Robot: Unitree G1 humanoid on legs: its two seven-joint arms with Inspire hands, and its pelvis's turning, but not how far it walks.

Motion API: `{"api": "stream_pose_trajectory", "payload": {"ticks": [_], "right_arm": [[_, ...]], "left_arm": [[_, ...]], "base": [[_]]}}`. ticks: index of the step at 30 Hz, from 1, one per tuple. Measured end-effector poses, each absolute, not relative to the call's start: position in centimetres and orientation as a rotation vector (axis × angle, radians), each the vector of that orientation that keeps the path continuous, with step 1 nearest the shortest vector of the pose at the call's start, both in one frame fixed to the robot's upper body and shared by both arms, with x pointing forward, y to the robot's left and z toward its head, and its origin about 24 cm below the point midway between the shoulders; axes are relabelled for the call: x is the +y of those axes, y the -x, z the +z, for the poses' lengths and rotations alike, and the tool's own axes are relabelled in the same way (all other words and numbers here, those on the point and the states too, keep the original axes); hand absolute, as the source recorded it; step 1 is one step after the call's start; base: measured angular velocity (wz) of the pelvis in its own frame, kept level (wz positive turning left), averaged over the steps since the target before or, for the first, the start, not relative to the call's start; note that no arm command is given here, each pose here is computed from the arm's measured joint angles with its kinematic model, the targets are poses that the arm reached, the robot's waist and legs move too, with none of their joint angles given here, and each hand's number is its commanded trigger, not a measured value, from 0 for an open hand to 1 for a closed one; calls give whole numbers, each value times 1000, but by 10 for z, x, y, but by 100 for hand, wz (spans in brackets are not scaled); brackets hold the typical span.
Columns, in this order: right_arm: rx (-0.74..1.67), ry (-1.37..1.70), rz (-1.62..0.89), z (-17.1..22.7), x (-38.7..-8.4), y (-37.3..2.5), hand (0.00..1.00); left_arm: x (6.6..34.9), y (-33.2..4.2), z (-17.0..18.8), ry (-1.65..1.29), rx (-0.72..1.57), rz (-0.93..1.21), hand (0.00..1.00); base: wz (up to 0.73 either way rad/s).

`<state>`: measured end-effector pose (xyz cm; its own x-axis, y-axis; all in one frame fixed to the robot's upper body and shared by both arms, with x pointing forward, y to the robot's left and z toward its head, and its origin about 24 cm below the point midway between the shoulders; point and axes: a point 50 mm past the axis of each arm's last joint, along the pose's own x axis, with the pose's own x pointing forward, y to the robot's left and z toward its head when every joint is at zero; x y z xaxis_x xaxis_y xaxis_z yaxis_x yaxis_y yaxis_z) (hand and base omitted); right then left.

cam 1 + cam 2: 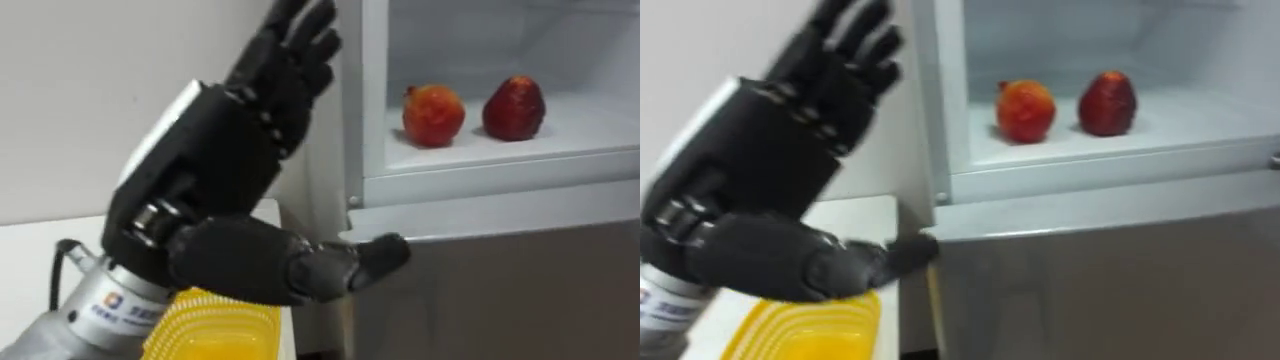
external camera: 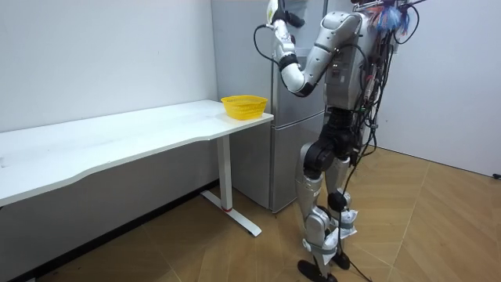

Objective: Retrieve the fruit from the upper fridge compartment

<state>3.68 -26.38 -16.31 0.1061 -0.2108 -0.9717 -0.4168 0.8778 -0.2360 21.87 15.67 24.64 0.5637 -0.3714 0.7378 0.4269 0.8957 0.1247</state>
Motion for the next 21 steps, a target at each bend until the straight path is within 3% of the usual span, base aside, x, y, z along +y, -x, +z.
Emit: {"api": "stream_pose_trajectory", "payload": {"ticks": [8,13,18,21], "right_arm": [[1500,505,178,-167,-254,-17,0],[1519,492,148,-166,-257,-7,0],[1537,461,103,-165,-260,-2,0],[1544,462,95,-165,-261,1,0]], "left_arm": [[207,-194,268,40,-1060,-54,0],[245,-177,261,10,-1061,229,0],[286,-176,201,-38,-734,445,0],[312,-164,113,45,-300,599,0]], "base": [[16],[4],[16],[0]]}}
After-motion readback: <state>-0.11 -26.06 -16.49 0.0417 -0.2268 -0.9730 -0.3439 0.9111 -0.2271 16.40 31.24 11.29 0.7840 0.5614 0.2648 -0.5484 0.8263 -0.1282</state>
